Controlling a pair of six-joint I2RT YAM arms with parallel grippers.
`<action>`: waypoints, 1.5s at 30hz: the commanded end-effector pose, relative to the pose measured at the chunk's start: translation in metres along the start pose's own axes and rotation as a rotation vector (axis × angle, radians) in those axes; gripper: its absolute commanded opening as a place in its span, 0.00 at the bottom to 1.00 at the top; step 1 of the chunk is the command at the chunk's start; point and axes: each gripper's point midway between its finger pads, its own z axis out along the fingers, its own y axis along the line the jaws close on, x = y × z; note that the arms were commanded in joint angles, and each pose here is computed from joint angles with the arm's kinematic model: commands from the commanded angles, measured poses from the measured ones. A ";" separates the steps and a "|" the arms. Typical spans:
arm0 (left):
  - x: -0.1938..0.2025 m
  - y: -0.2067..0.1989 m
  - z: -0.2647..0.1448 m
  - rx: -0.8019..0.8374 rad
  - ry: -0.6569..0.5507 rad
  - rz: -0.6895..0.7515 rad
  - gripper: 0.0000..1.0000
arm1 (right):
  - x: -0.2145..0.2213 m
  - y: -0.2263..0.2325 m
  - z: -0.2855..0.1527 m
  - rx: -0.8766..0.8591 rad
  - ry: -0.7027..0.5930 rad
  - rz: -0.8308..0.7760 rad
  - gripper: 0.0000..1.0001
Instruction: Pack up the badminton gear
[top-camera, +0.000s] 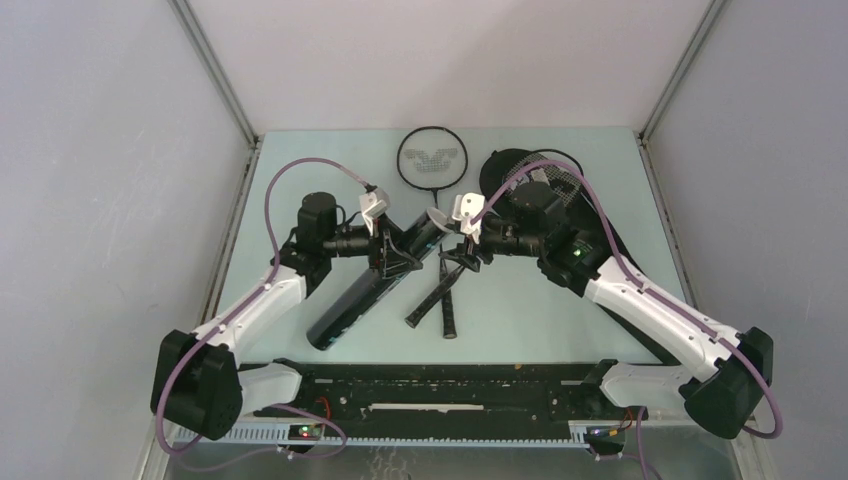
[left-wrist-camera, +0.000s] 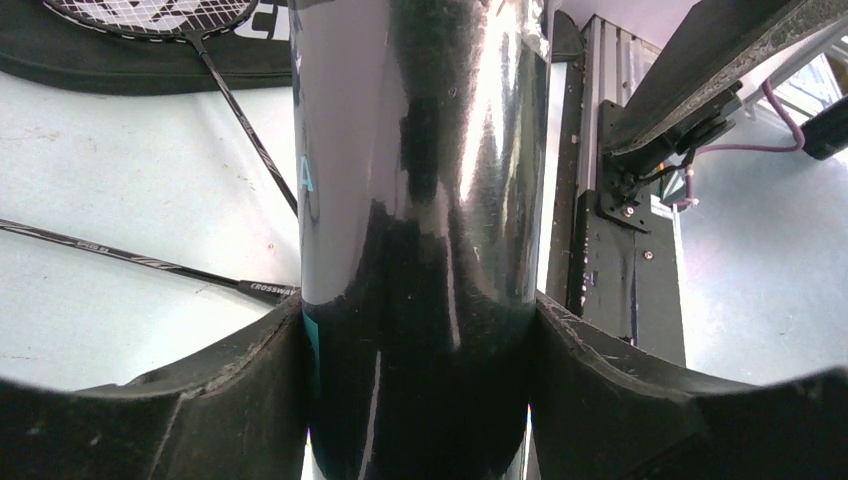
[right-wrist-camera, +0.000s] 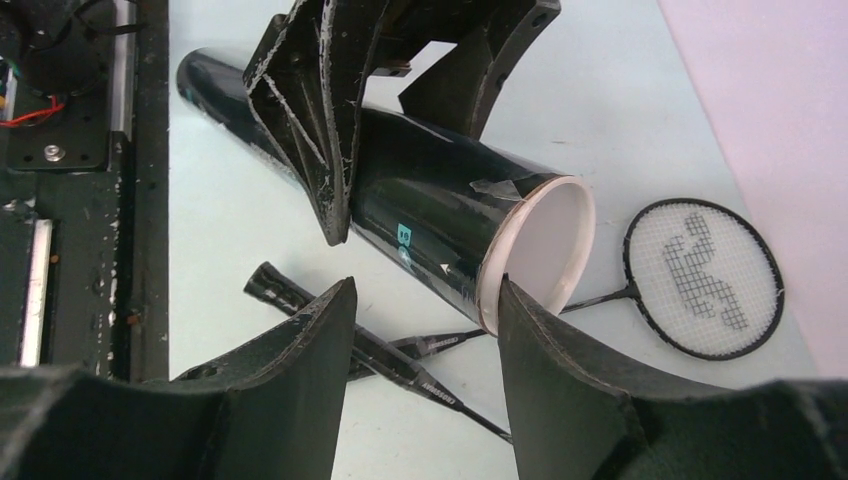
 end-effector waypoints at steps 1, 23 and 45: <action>-0.082 0.013 -0.004 -0.095 -0.242 0.157 0.00 | 0.030 0.091 0.011 -0.359 0.071 0.178 0.60; -0.105 0.039 -0.021 -0.201 -0.402 0.031 0.00 | 0.041 0.107 0.027 -0.384 0.111 0.185 0.55; -0.121 0.022 -0.026 -0.112 -0.504 -0.005 0.00 | 0.057 0.105 0.047 -0.290 0.178 0.137 0.24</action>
